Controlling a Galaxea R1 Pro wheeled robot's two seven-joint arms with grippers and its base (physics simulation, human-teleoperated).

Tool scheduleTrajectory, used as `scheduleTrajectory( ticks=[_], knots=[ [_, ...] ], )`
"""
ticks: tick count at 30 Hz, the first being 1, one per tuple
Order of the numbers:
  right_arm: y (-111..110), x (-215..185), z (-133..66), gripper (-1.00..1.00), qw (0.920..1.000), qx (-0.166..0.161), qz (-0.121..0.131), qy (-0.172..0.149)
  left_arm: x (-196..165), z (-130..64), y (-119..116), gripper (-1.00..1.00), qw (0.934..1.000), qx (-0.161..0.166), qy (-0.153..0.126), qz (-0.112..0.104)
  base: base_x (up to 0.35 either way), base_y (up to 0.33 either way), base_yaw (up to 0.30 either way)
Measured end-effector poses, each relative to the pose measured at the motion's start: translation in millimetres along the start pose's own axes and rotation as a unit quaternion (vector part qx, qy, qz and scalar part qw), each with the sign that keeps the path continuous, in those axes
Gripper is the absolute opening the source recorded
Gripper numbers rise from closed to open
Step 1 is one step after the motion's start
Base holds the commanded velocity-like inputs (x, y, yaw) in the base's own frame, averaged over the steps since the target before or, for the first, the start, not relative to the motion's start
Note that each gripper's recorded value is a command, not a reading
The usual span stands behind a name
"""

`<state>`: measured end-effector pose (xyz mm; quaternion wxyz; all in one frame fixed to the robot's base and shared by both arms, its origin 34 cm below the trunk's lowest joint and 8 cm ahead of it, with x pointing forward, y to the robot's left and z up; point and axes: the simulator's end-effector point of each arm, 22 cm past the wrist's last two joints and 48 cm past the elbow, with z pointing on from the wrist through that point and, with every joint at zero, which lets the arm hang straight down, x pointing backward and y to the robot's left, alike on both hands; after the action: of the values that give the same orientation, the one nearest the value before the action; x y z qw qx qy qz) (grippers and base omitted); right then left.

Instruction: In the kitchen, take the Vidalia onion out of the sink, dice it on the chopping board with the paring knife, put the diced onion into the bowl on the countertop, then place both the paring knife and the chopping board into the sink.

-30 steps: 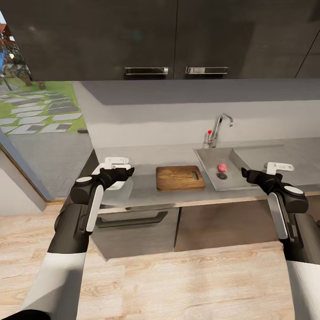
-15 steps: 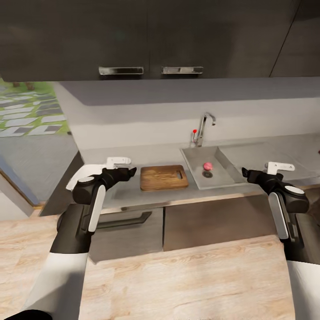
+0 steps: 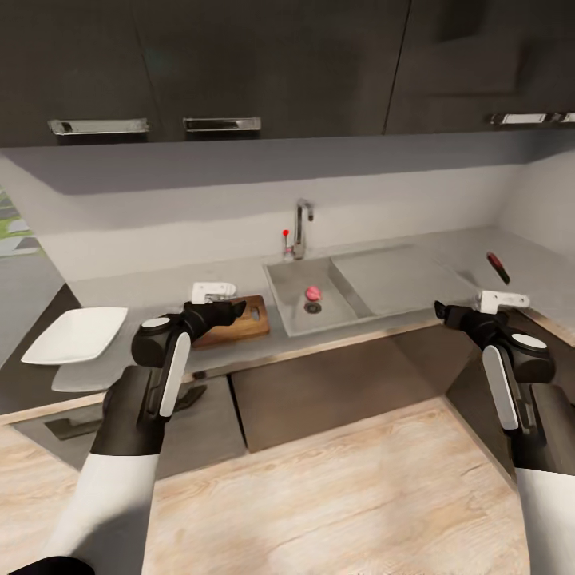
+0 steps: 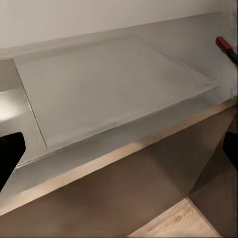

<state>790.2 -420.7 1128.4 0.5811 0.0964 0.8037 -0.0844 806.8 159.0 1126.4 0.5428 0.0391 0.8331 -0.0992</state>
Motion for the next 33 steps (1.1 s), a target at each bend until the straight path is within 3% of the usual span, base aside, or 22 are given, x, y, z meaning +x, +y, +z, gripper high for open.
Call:
scheduleTrajectory(
  ticks=[23,33],
  knots=[
    [2.1,0.4,-0.2,1.0,1.0,-0.002,-0.002,0.001,-0.1,-0.4,0.5,1.0,1.0,-0.001,0.0,0.0,0.164,-0.276,-0.024],
    [2.3,0.6,-0.2,1.0,1.0,-0.002,-0.002,0.001,0.0,-0.4,0.4,1.0,1.0,-0.001,0.0,0.0,0.231,-0.22,-0.183]
  ],
)
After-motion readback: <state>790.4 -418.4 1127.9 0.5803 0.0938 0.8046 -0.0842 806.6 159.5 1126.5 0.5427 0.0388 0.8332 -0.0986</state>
